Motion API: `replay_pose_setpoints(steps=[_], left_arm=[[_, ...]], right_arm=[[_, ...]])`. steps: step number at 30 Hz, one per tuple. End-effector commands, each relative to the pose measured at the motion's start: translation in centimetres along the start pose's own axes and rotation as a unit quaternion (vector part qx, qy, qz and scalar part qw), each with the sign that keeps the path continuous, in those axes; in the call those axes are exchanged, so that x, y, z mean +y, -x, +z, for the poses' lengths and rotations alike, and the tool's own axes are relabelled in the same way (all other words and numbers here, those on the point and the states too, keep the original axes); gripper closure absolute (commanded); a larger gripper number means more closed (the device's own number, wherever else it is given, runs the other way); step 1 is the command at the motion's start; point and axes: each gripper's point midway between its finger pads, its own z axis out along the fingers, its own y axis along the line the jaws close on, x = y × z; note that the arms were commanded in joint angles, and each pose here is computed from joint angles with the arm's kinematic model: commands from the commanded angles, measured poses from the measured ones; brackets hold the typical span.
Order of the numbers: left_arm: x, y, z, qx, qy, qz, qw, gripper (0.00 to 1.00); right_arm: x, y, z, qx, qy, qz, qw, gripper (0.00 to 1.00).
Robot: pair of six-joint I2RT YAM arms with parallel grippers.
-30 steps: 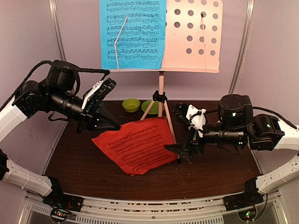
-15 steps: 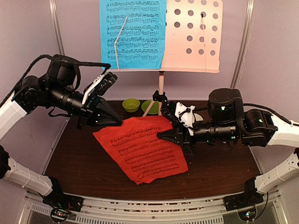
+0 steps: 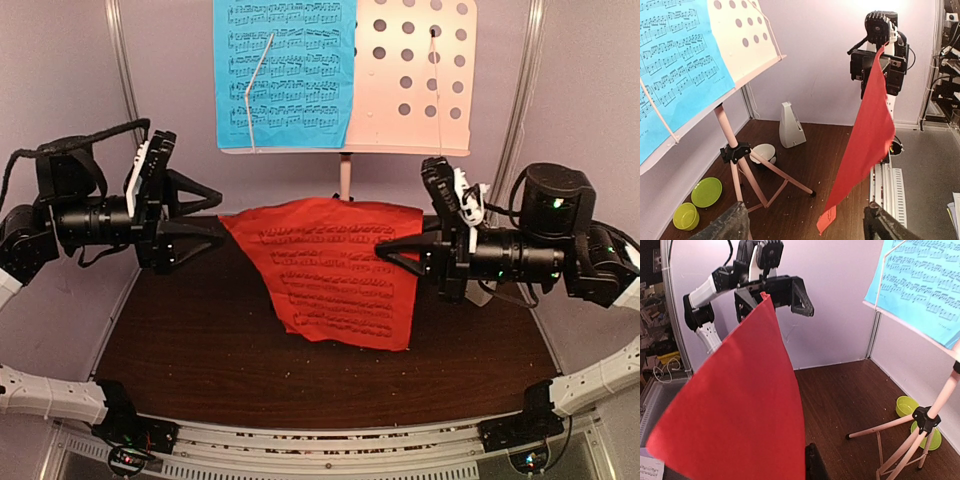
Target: Set up the instrument practice props
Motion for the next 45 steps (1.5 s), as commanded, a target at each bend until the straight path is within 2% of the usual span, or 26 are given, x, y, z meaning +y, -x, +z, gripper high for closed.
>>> replay_pose_setpoints(steps=[1, 7, 12, 19, 22, 24, 25, 27, 30, 38, 41, 45], left_arm=[[-0.1, 1.7, 0.8, -0.052, -0.009, 0.000, 0.999, 0.16], [-1.4, 3.2, 3.1, -0.081, -0.051, -0.009, 0.995, 0.16], [-2.9, 5.8, 5.3, -0.123, -0.098, -0.028, 0.987, 0.24], [-4.7, 8.6, 7.9, -0.153, -0.129, -0.036, 0.979, 0.54], [-4.9, 9.6, 8.4, -0.158, -0.134, -0.044, 0.977, 0.76], [-4.3, 10.3, 8.3, -0.165, -0.120, -0.050, 0.978, 0.96], [-3.9, 10.6, 8.3, -0.168, -0.109, -0.056, 0.978, 1.00], [-3.0, 11.5, 8.2, -0.179, -0.085, -0.068, 0.978, 1.00], [-1.4, 12.8, 8.4, -0.182, -0.049, -0.094, 0.978, 1.00], [3.6, 17.6, 9.1, -0.197, 0.065, -0.127, 0.970, 1.00], [5.7, 20.0, 9.2, -0.202, 0.112, -0.119, 0.966, 1.00], [8.5, 21.1, 9.4, -0.193, 0.165, -0.111, 0.961, 1.00]], right_arm=[[-0.4, 4.3, -2.6, -0.069, -0.001, 0.036, 0.997, 1.00], [-0.9, 6.4, -4.3, -0.110, -0.006, 0.056, 0.992, 1.00], [-1.3, 7.6, -5.4, -0.134, -0.008, 0.068, 0.989, 1.00], [-2.1, 7.9, -6.7, -0.148, -0.023, 0.071, 0.986, 1.00], [-2.6, 7.8, -7.4, -0.152, -0.036, 0.072, 0.985, 1.00], [-3.2, 7.8, -7.9, -0.156, -0.051, 0.076, 0.983, 1.00], [-3.7, 7.9, -8.2, -0.159, -0.064, 0.080, 0.982, 1.00], [-4.9, 8.0, -9.0, -0.163, -0.098, 0.087, 0.978, 0.91], [-7.3, 8.4, -10.6, -0.174, -0.166, 0.097, 0.966, 0.70], [-13.2, 12.2, -12.3, -0.211, -0.316, 0.090, 0.921, 0.61], [-15.6, 13.7, -12.0, -0.202, -0.367, 0.085, 0.904, 0.59], [-18.2, 15.0, -11.3, -0.174, -0.413, 0.087, 0.890, 0.57]])
